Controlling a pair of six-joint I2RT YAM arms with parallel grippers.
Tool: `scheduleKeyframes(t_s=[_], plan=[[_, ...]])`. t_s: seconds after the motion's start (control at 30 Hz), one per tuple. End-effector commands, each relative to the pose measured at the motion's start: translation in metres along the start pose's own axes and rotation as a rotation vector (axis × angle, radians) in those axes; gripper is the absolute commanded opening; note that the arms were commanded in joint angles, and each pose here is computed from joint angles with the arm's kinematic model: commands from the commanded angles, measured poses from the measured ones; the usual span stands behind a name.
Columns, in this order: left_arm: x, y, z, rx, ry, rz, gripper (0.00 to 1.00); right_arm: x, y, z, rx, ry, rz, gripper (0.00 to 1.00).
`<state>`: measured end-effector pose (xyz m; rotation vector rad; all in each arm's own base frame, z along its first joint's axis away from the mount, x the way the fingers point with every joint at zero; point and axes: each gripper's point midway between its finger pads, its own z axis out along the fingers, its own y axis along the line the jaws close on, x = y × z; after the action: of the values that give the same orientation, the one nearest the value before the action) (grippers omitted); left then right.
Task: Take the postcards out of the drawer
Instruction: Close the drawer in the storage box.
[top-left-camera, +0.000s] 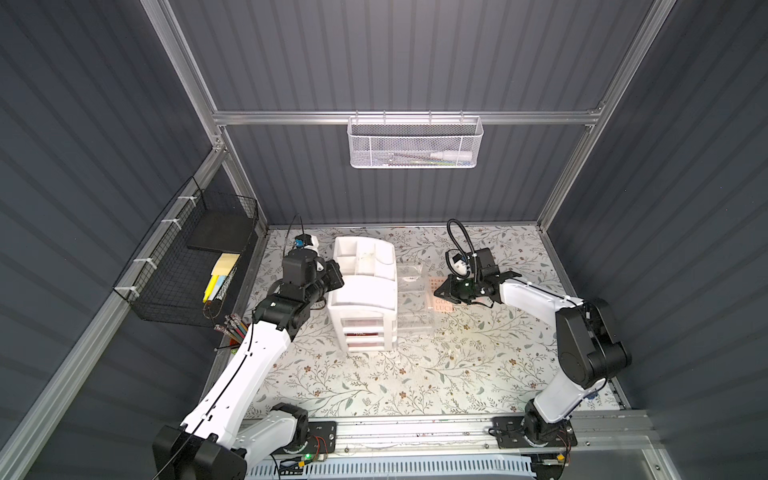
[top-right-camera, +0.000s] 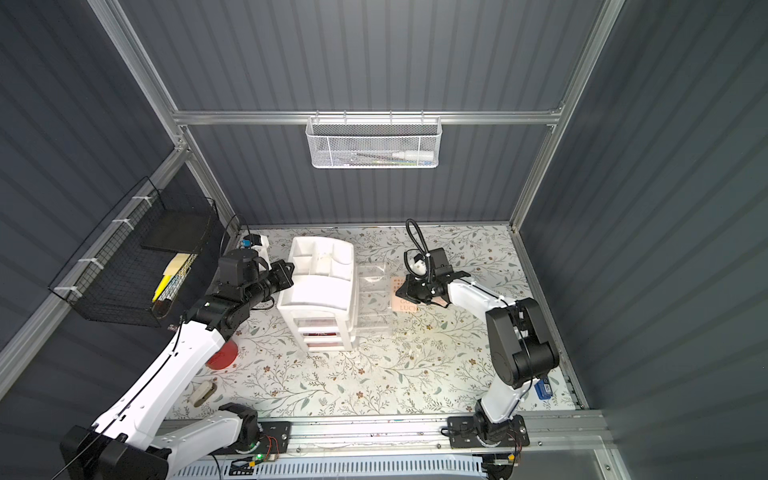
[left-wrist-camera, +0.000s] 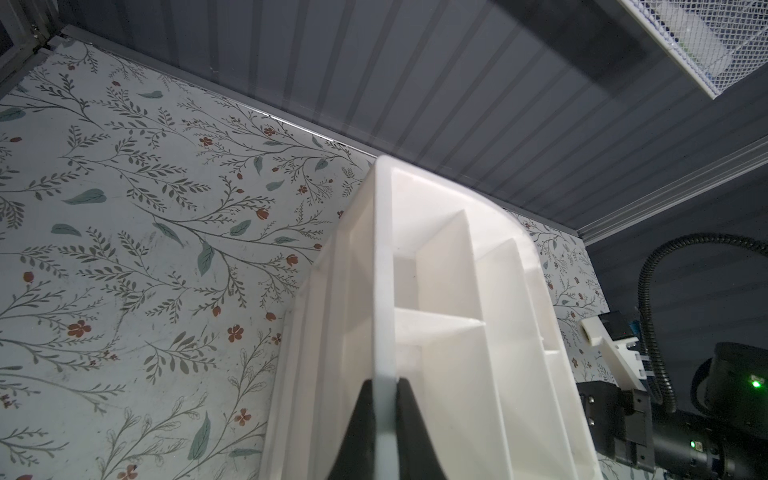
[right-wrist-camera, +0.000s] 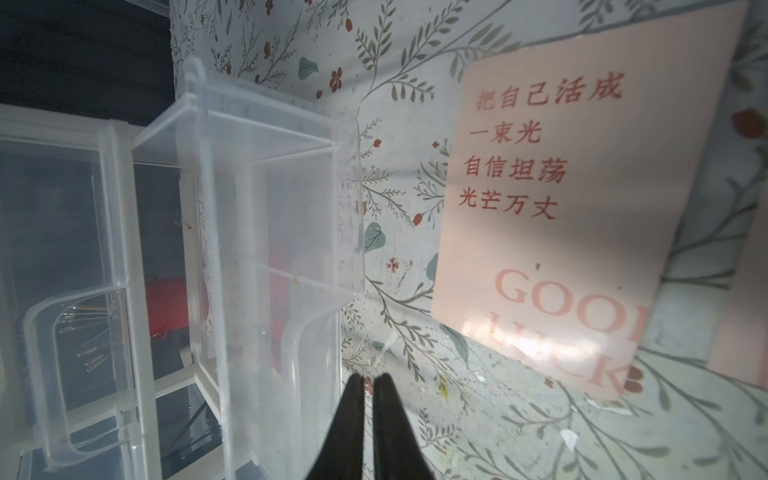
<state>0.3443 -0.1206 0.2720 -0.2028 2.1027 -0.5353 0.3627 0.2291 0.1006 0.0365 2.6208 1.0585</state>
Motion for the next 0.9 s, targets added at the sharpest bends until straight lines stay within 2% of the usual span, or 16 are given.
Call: scheduleKeyframes(t_s=[0.0,0.87], plan=[[0.025,0.013,0.01,-0.039,0.089,0.024,0.0,-0.003,0.01,0.009,-0.014,-0.004,-0.007,0.11],[0.026,0.012,0.008,-0.031,0.09,0.017,0.0,0.02,0.06,0.035,-0.083,0.05,-0.071,0.12]])
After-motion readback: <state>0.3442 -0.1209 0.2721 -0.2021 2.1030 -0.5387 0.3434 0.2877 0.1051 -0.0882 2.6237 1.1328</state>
